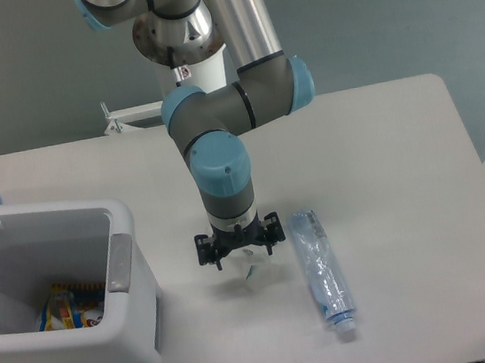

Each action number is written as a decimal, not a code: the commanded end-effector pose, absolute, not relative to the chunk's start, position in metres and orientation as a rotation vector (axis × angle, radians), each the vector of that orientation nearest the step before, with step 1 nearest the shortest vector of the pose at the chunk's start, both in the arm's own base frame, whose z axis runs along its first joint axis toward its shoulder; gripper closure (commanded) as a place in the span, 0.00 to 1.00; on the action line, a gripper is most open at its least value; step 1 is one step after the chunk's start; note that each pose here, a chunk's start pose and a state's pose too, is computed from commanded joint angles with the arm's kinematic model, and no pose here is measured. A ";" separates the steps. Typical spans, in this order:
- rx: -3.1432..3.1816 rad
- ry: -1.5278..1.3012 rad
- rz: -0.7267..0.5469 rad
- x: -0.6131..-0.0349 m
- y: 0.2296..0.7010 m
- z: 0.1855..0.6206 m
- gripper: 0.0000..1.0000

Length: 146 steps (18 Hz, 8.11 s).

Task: Place the trash in the trash can
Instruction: 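Lower the gripper and close it on the white paper wrapper, then lift the wrapper and carry it over the white trash bin, then open the gripper to drop the wrapper into the bin, then move the open gripper over the clear plastic water bottle, then lower the gripper around the bottle's cap end and close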

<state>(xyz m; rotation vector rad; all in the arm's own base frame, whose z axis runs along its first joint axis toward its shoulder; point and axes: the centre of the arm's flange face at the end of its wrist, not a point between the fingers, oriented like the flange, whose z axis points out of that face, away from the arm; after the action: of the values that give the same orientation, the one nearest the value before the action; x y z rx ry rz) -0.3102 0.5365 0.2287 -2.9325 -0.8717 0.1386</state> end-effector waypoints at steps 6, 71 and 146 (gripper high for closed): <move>-2.946 -0.879 0.193 -0.311 0.535 0.229 0.42; -2.294 -0.636 -0.579 -0.175 0.581 0.510 1.00; -2.823 -0.688 0.088 -0.488 0.553 0.208 0.00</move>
<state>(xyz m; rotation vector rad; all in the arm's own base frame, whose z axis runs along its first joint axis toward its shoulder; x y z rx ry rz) -0.4879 0.5526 0.2077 -2.8232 -0.6883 0.0879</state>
